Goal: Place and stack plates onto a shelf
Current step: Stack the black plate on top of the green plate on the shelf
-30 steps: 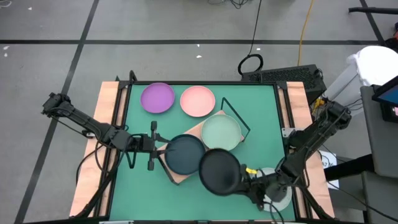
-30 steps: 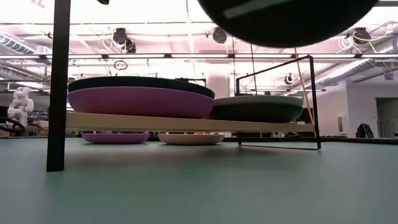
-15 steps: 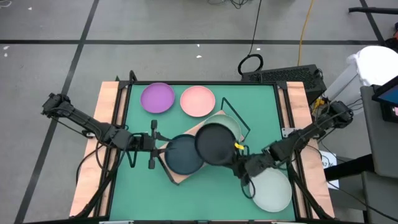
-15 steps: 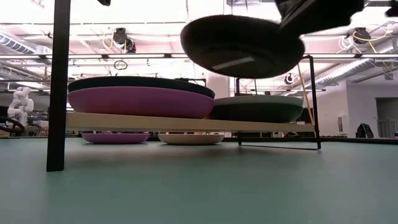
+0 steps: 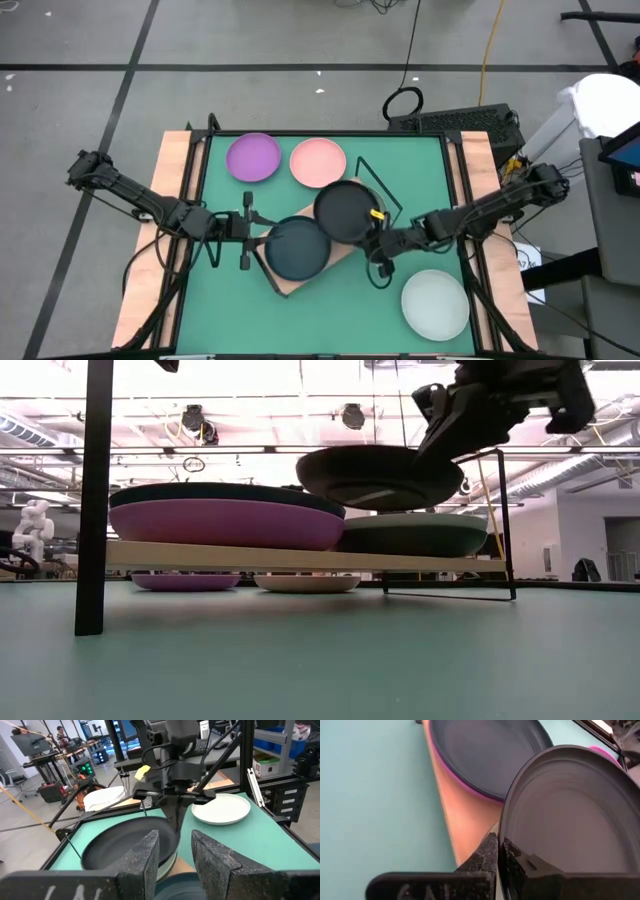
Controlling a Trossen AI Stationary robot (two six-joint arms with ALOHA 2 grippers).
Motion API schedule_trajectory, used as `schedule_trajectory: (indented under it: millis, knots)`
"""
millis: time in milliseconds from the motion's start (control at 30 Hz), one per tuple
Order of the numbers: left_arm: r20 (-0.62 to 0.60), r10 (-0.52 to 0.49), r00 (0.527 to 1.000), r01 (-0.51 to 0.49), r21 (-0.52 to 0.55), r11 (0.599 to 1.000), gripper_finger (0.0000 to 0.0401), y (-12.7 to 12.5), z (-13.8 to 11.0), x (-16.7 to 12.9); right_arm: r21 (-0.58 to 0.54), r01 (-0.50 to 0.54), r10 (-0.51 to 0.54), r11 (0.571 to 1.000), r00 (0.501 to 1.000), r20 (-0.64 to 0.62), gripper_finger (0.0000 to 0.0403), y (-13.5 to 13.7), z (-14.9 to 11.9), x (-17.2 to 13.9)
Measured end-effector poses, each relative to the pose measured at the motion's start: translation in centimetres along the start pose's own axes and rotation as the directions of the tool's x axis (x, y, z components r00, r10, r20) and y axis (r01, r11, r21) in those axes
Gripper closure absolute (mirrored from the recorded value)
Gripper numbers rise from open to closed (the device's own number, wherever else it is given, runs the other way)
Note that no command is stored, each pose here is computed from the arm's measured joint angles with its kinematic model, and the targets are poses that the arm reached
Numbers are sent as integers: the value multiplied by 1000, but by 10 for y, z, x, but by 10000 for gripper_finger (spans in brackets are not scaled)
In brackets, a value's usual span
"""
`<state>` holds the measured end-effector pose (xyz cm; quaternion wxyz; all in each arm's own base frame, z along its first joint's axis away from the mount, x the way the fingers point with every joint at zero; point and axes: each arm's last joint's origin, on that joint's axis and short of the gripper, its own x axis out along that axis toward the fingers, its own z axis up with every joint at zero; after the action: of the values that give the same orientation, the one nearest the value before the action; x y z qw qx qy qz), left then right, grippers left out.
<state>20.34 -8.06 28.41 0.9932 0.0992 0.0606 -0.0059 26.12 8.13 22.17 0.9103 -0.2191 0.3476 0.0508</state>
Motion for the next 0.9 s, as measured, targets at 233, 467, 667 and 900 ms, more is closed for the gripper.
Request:
schedule_trajectory:
  millis: [233, 467, 667, 900]
  knots:
    - [0, 0, 1000, 0, -2, 1000, 279, 0, 0, 0, 40, 6, -5, 999, 999, -37, 399, -5, -4, 2]
    - [-1, 0, 1000, 0, -2, 1000, 279, 0, 0, 0, 62, -29, 31, 998, 999, -36, 399, -3, -5, 1]
    - [-1, 0, 1000, 0, -2, 1000, 279, 0, 0, 0, 92, -37, 43, 995, 997, -57, 399, -4, -7, 2]
    - [-1, 0, 1000, 0, -2, 1000, 279, 0, 0, 0, 109, -34, 42, 993, 997, -72, 399, -6, -9, 2]
